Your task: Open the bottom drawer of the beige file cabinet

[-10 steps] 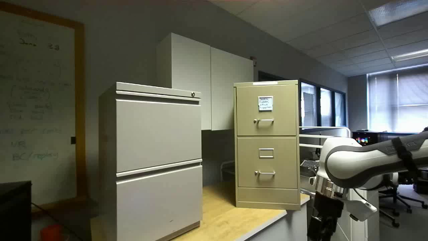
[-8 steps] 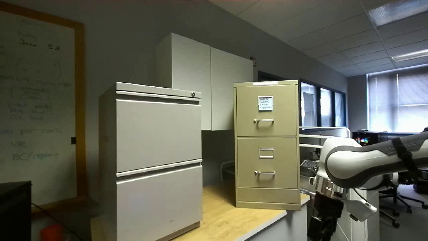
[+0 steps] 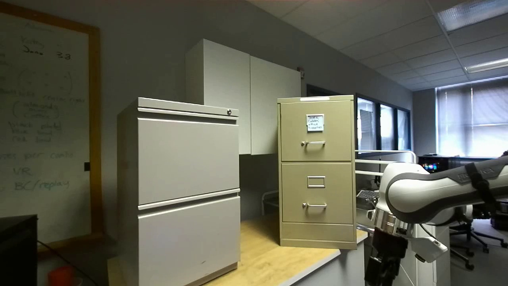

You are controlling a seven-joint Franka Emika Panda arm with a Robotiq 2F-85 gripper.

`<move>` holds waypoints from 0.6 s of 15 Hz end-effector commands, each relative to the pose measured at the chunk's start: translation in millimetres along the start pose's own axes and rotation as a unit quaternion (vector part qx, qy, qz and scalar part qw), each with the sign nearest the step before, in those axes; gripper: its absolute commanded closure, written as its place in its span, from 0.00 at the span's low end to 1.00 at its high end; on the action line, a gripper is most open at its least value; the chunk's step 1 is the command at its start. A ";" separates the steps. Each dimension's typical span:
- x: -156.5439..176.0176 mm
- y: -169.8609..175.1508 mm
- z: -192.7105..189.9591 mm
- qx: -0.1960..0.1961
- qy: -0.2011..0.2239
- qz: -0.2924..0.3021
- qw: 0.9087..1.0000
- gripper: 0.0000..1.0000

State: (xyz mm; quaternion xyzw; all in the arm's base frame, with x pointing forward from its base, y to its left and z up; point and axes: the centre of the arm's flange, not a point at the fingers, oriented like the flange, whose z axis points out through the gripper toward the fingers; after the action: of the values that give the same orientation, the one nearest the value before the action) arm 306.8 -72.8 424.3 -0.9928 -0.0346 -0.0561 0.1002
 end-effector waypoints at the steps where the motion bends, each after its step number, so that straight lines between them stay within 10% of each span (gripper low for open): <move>1: 0.0 0.0 0.0 0.000 0.000 0.000 1.000 0.00; 9: 9.7 10.8 -6.0 -0.012 0.020 0.029 0.999 0.00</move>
State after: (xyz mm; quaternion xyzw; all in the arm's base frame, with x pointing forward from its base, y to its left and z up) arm 307.9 -78.9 423.4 -0.9932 -0.0219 -0.0590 0.0983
